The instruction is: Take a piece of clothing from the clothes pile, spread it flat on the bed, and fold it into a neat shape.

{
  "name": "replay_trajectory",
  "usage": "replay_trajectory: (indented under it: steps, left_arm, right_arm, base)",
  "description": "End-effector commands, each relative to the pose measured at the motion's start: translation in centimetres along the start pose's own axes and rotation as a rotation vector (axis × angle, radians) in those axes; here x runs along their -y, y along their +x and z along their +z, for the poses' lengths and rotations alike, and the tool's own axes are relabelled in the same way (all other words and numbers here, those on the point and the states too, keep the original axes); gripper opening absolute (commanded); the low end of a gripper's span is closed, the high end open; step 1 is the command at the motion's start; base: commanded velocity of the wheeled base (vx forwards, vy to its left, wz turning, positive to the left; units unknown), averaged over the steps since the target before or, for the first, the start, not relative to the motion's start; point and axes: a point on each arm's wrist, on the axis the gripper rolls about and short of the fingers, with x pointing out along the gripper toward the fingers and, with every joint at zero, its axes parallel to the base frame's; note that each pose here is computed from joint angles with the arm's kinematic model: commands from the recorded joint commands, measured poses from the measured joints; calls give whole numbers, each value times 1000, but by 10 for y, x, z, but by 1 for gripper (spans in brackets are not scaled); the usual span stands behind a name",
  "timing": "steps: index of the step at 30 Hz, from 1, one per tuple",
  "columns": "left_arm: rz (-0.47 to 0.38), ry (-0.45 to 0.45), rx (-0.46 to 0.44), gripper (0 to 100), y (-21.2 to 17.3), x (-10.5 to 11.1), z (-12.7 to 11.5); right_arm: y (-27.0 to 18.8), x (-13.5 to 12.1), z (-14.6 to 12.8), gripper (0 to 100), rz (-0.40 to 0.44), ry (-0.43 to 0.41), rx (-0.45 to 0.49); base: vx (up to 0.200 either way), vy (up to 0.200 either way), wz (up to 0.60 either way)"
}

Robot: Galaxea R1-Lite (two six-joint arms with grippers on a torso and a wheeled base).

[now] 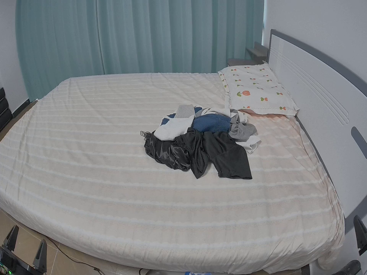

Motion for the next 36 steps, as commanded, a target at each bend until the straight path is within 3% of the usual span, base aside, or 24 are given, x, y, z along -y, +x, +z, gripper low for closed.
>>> replay_trajectory:
  steps: [1, 7, 14, 20, 26, 36]
  left_arm:
    - [2, 0, -6, 100, 0, 0, -5]
    - [2, 0, -5, 100, 0, 0, -5]
    - [2, 0, -6, 100, 0, 0, -5]
    - [2, 0, -6, 100, 0, 0, -5]
    - [2, 0, -5, 100, 0, 0, -5]
    - [2, 0, -5, 100, 0, 0, -5]
  right_arm:
    - [202, -17, -2, 100, 131, 163, -514]
    - [252, -22, -21, 100, 124, 173, -561]
    - [341, -42, -56, 100, 49, 300, -583]
    - [399, -55, -83, 100, 4, 326, -568]
    - [431, -71, -107, 100, -15, 367, -561]
    - [447, -86, -136, 100, -16, 352, -582]
  base:
    - [0, 0, 0]
    - [0, 0, 0]
    - [0, 0, 0]
    - [0, 0, 0]
    - [0, 0, 0]
    - [0, 0, 0]
